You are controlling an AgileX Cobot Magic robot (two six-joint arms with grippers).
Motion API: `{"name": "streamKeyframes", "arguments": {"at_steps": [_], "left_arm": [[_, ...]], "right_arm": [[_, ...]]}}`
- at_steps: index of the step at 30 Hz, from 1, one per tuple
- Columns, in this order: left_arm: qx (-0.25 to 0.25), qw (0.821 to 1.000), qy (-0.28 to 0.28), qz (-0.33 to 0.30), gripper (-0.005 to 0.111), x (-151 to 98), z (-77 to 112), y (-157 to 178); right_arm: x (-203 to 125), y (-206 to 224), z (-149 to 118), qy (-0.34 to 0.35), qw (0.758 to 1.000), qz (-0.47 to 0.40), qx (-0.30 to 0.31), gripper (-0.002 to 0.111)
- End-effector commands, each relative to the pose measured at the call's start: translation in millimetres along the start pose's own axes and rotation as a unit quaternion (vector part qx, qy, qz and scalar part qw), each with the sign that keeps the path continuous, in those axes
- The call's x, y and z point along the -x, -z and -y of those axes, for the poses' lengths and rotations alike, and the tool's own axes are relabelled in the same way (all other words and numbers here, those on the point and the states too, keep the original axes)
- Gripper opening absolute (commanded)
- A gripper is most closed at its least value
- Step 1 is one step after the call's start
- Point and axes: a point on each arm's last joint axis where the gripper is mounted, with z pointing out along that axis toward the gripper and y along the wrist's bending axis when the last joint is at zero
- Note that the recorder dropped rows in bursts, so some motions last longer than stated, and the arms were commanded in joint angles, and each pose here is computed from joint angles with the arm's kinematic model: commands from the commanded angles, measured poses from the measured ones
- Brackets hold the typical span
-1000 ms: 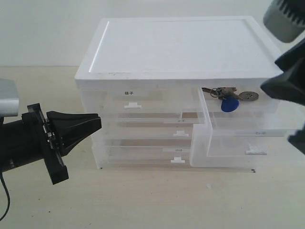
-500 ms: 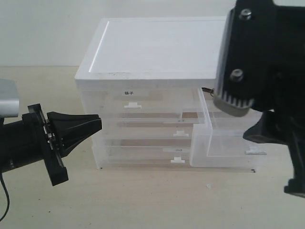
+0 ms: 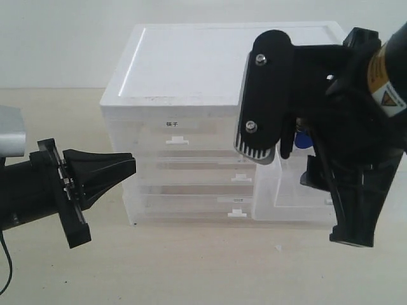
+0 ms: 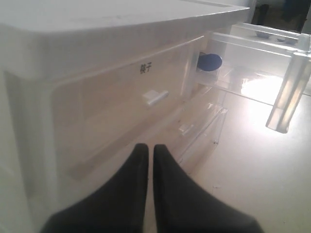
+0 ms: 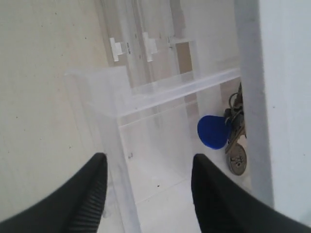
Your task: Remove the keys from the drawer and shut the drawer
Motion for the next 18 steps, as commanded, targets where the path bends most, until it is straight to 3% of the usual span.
{"name": "streamKeyframes", "arguments": {"at_steps": [1,7,12,18], "left_arm": [[-0.008,1.0,0.0,0.004,0.005,1,1.4,-2],[-0.008,1.0,0.0,0.004,0.005,1,1.4,-2],[-0.008,1.0,0.0,0.004,0.005,1,1.4,-2],[-0.008,1.0,0.0,0.004,0.005,1,1.4,-2]], "right_arm": [[-7,-15,-9,0.02,1.0,-0.015,-0.005,0.047],[-10,-23,-14,0.026,1.0,-0.015,-0.003,0.044],[-12,-23,-14,0.04,0.999,-0.029,-0.006,0.001],[-18,-18,-18,0.048,0.998,-0.039,0.018,0.001]]}}
